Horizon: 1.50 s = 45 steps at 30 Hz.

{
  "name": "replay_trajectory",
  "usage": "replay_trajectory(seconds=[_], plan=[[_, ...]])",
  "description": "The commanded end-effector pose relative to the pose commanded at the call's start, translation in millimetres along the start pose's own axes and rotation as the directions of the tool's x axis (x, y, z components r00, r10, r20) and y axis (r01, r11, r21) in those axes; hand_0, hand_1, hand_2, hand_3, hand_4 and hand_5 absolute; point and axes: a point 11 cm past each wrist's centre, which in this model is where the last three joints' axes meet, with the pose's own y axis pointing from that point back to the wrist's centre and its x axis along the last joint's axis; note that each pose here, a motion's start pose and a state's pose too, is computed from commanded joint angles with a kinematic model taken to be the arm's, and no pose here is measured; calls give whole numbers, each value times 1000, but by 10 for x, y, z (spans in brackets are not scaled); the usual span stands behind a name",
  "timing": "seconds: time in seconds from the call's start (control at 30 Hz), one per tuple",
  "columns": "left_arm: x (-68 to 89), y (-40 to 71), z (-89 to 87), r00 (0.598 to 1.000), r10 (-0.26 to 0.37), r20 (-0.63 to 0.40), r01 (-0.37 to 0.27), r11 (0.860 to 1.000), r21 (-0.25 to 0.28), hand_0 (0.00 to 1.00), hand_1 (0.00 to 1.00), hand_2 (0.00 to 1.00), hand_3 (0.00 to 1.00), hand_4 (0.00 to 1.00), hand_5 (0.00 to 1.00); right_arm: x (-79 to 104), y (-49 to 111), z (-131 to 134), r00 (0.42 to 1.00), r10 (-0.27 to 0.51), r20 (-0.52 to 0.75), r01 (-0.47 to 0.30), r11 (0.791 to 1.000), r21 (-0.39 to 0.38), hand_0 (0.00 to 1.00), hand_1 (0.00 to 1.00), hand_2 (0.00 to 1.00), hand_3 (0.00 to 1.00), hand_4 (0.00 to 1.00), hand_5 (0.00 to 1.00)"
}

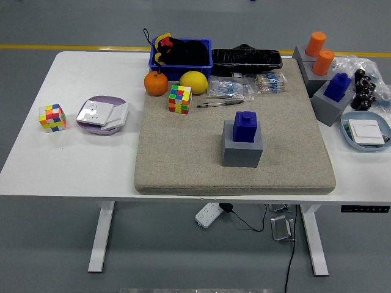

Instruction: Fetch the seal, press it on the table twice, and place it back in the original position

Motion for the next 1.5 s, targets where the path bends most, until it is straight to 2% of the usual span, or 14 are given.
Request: replay_trajectory(seconds=[1.5], plan=[[-8, -2, -7, 1000, -2, -13, 2, 1000, -1, 811, 814, 785, 834, 792, 406, 90, 37, -11, 999, 34, 5, -34, 999, -2, 804, 678, 665, 666, 865, 200]])
